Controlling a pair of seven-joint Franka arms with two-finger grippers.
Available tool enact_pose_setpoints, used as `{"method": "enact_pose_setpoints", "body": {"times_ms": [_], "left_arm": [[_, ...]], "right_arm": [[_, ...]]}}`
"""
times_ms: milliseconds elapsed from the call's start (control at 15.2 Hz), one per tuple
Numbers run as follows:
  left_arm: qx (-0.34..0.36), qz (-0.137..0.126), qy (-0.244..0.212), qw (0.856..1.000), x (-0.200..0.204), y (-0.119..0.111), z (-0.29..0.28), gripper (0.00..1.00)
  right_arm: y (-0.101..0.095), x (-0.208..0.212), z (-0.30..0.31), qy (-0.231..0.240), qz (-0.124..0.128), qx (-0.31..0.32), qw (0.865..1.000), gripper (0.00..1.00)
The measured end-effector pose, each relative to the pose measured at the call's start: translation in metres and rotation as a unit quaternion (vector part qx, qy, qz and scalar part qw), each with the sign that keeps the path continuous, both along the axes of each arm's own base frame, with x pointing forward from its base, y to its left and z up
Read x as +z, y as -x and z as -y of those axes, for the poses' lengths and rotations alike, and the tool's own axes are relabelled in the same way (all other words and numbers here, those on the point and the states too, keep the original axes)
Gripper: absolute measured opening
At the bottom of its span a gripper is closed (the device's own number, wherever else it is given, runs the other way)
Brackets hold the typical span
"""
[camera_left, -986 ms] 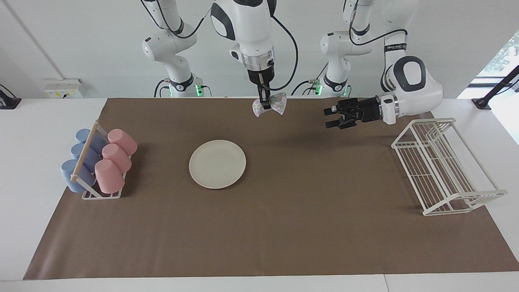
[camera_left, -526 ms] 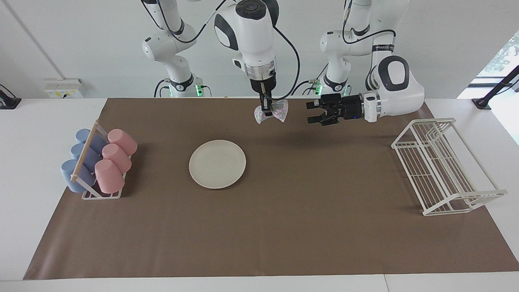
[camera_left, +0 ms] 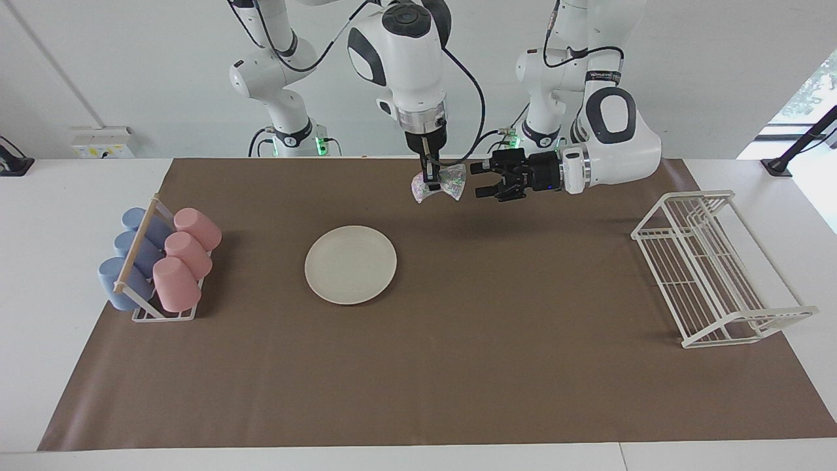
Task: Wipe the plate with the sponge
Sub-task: 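Grasp the sponge with the left gripper while the right gripper releases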
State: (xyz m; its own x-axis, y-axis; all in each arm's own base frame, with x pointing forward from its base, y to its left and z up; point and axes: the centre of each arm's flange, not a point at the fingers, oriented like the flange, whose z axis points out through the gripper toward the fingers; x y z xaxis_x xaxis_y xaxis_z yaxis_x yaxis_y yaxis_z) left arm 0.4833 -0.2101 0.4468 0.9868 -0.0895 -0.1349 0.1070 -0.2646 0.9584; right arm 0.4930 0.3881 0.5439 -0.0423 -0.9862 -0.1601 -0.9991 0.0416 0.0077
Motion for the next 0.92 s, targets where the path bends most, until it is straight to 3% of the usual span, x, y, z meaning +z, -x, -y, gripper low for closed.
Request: {"method": "enact_pose_setpoints", "body": {"times_ms": [263,460,657,789,920], "left_arm": [[-0.007,0.003,-0.004,1.0,0.0,0.004,0.013,0.96],[-0.009,0.004,-0.007,1.0,-0.001,0.007,0.02,0.86],[-0.007,0.006,-0.008,1.0,0.0,0.006,0.019,0.51],[-0.007,0.005,-0.008,1.0,0.0,0.005,0.019,0.45],[-0.007,0.006,-0.007,1.0,0.001,0.005,0.02,0.3]], "right_arm": [[-0.002,0.0,0.002,0.0,0.0,-0.002,1.0,0.12],[-0.003,0.0,0.004,0.0,0.0,-0.004,1.0,0.12],[-0.004,0.0,0.005,0.001,0.0,-0.005,1.0,0.12],[-0.004,0.0,0.005,0.001,0.0,-0.006,1.0,0.12],[-0.005,-0.002,0.006,0.002,-0.001,-0.006,1.0,0.12]]}}
